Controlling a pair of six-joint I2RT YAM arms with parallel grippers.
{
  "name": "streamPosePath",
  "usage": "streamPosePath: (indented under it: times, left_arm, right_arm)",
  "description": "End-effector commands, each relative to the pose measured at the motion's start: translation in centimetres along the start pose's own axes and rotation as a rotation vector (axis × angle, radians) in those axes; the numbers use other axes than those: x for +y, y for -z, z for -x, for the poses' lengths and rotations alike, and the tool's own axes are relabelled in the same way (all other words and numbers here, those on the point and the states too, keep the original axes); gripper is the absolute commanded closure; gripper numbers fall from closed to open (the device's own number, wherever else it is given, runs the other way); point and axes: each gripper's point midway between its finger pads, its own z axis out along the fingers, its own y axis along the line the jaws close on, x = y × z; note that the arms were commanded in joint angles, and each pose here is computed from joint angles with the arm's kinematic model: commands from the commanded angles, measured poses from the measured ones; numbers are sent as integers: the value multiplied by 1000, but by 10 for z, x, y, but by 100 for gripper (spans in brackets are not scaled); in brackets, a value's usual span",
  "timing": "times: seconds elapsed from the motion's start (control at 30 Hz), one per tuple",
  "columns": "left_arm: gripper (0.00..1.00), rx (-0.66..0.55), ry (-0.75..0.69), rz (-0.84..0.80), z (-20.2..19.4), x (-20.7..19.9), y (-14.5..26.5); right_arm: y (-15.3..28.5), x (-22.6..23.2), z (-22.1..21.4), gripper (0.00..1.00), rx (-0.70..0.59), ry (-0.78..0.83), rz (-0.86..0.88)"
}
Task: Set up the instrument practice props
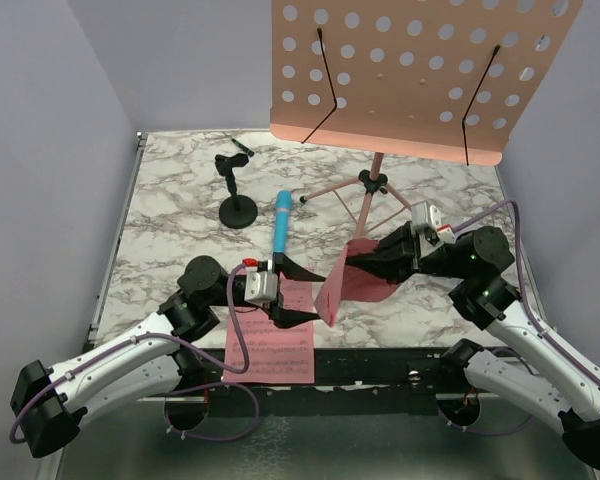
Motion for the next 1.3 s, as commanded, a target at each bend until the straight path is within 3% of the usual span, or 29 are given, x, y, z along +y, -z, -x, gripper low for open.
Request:
streamPosePath:
  times: [0.0,0.23,0.33,0.83,1.27]
  left_arm:
    - [37,-21,-76,30,8,3,-11]
    - [64,-24,-96,76,9,6,-13]
    - [69,-36,-76,56,14,1,-14]
    - [63,-227,-4,-31,72,-28,-10]
    - [64,-311,8,64,93,-22,6]
  right_arm:
    - [-1,-14,6,99,-39,-21,-86]
    - [2,-26,6,99,-54,-36,-165]
    - [5,-35,7,99,-64,-41,-231]
    - [20,-57,-3,99,-83,-68,-400]
    - [27,-60,-9,99,-79,-66,-443]
